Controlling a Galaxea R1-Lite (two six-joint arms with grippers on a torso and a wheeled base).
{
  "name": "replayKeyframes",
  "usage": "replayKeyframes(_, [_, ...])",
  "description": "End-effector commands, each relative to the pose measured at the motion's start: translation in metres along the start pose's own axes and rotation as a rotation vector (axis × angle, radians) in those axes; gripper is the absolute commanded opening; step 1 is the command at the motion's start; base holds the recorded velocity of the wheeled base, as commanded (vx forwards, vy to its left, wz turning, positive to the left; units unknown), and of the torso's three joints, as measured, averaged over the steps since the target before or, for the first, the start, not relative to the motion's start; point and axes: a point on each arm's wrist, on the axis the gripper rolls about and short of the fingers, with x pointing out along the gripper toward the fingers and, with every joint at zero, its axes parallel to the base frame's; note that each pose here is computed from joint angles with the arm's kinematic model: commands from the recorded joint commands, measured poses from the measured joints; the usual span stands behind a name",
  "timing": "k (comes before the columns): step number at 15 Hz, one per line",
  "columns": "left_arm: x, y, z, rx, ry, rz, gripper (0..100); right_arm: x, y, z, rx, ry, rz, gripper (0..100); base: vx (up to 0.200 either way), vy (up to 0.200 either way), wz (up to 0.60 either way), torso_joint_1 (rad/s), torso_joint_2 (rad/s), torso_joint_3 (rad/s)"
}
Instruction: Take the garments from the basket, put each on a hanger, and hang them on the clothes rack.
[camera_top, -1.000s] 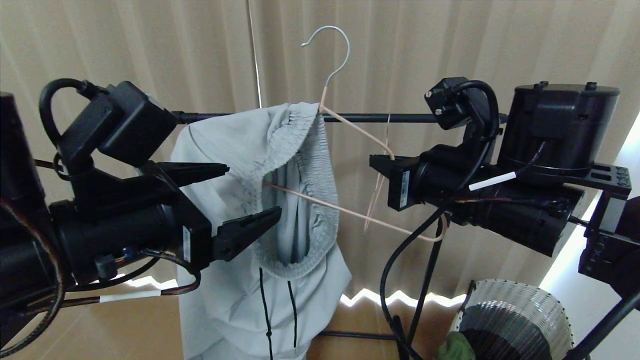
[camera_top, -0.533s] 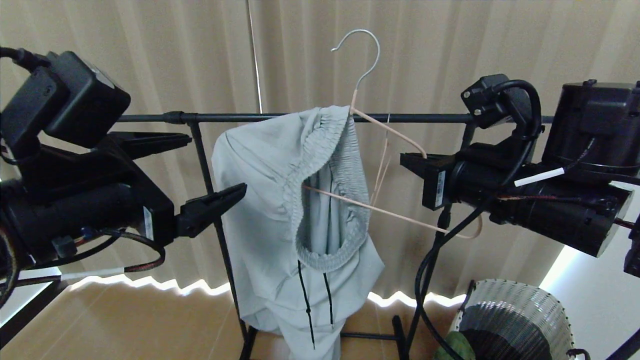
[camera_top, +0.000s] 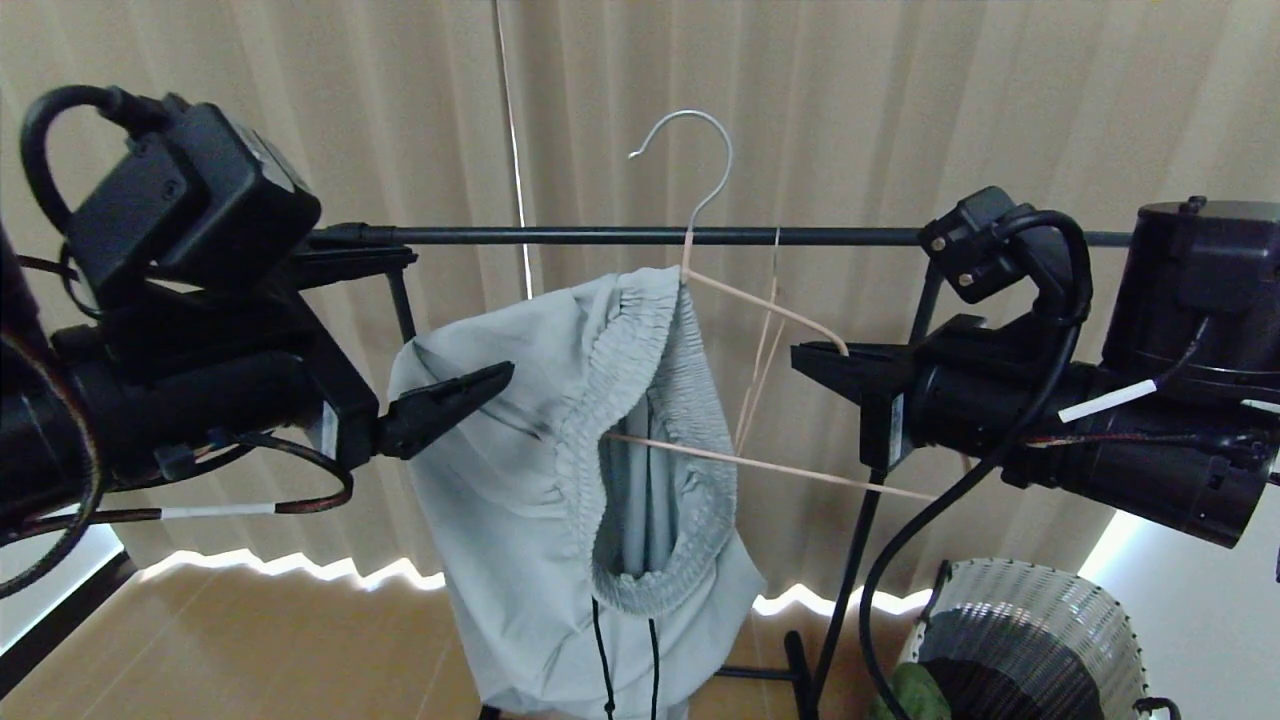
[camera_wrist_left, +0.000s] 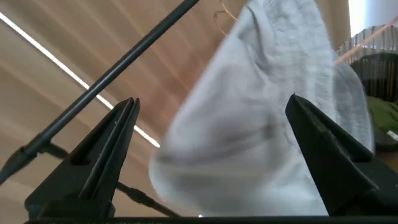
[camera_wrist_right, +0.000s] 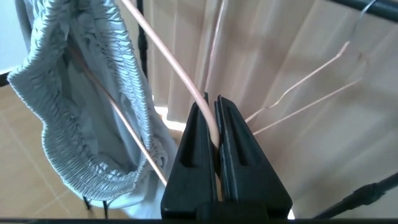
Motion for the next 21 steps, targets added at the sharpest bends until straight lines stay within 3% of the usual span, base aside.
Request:
replayKeyframes(1, [0.025,-0.001,-0.009,0.033,0.041,-0.032,100,-0.002,0.001,-0.002,-0.001,0.004,0.022,0,0.0,0.0,0.0,0.0,0.0,0.0])
replayKeyframes(4, [0.037,0.0,-0.013,0.094,0.055,-0.037,100,-0.004,0.003,-0.005,-0.003,0.006,0.056,0,0.0,0.0,0.0,0.0,0.0,0.0])
replayKeyframes(13, [0.048,-0.001,-0.014,0.121,0.027,-0.027,100,-0.009,0.022,-0.006,-0.023,0.004,0.151,0,0.0,0.0,0.0,0.0,0.0,0.0])
replayKeyframes(14, [0.048,-0.001,-0.014,0.121,0.029,-0.028,0,-0.009,0.022,-0.006,-0.023,0.003,0.151,0,0.0,0.0,0.0,0.0,0.0,0.0])
replayKeyframes(21, [0.048,-0.001,-0.016,0.115,0.033,-0.029,0,-0.018,0.022,0.0,-0.021,-0.029,0.193,0,0.0,0.0,0.0,0.0,0.0,0.0])
